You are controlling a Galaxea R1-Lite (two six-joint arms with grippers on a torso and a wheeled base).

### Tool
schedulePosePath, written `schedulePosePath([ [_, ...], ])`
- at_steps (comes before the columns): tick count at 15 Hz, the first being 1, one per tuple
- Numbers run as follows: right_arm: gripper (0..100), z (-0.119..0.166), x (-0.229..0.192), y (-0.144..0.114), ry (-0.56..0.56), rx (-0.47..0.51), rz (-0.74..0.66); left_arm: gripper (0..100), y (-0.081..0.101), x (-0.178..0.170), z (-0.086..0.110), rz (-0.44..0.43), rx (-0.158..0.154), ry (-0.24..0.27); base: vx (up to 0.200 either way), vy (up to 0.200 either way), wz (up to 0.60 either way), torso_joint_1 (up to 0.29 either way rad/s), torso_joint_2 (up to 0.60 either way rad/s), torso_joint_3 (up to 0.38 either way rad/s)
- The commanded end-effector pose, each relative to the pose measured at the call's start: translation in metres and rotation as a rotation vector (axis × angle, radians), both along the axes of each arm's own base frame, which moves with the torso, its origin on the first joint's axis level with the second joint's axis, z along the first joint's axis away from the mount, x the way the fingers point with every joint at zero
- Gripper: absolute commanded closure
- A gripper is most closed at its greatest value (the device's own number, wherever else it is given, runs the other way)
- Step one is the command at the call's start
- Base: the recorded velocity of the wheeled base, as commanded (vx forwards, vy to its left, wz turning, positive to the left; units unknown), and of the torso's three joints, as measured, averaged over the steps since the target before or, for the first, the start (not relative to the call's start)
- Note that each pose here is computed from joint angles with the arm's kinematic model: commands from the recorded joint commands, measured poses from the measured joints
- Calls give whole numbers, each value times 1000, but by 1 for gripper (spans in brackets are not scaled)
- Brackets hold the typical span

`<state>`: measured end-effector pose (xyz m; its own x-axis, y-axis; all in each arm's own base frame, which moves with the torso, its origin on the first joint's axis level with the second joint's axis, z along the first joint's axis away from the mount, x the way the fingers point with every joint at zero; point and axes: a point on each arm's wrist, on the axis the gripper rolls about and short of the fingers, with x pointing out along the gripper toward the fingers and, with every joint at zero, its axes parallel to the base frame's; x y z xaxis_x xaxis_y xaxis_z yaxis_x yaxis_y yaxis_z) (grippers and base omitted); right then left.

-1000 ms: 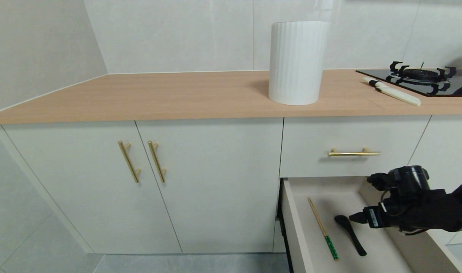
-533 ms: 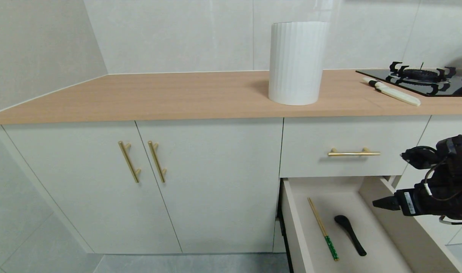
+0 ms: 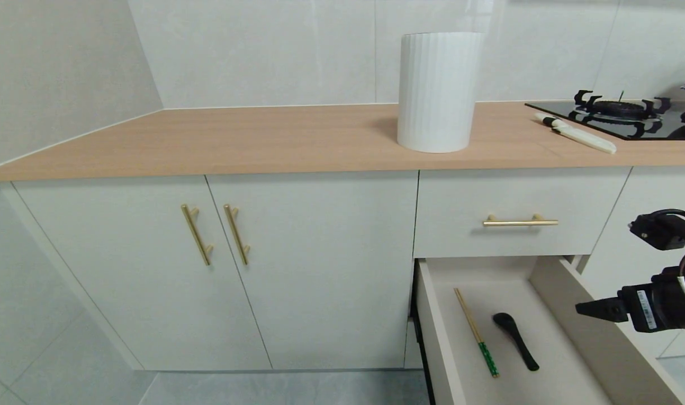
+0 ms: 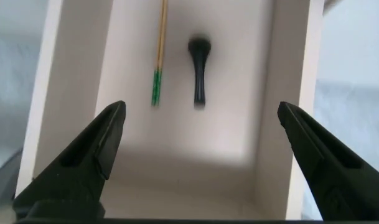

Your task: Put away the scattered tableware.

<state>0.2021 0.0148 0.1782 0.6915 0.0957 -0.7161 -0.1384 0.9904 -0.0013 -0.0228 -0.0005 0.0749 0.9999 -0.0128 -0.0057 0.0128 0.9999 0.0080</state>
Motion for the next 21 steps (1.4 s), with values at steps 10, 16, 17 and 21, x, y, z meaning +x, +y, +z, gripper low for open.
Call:
schedulePosePath([
  [10,0,-27,-21,18,318,-31,91,0,0,0,0,1,-2,0,-100,0,0,-1,0,2],
  [16,0,-67,6,22,513,-54,87,0,0,0,0,1,-2,0,0,0,0,0,0,0],
  [17,0,-67,6,22,513,-54,87,0,0,0,0,1,-2,0,0,0,0,0,0,0],
  [21,0,-76,12,28,554,-44,75,0,0,0,0,1,-2,0,0,0,0,0,0,0],
])
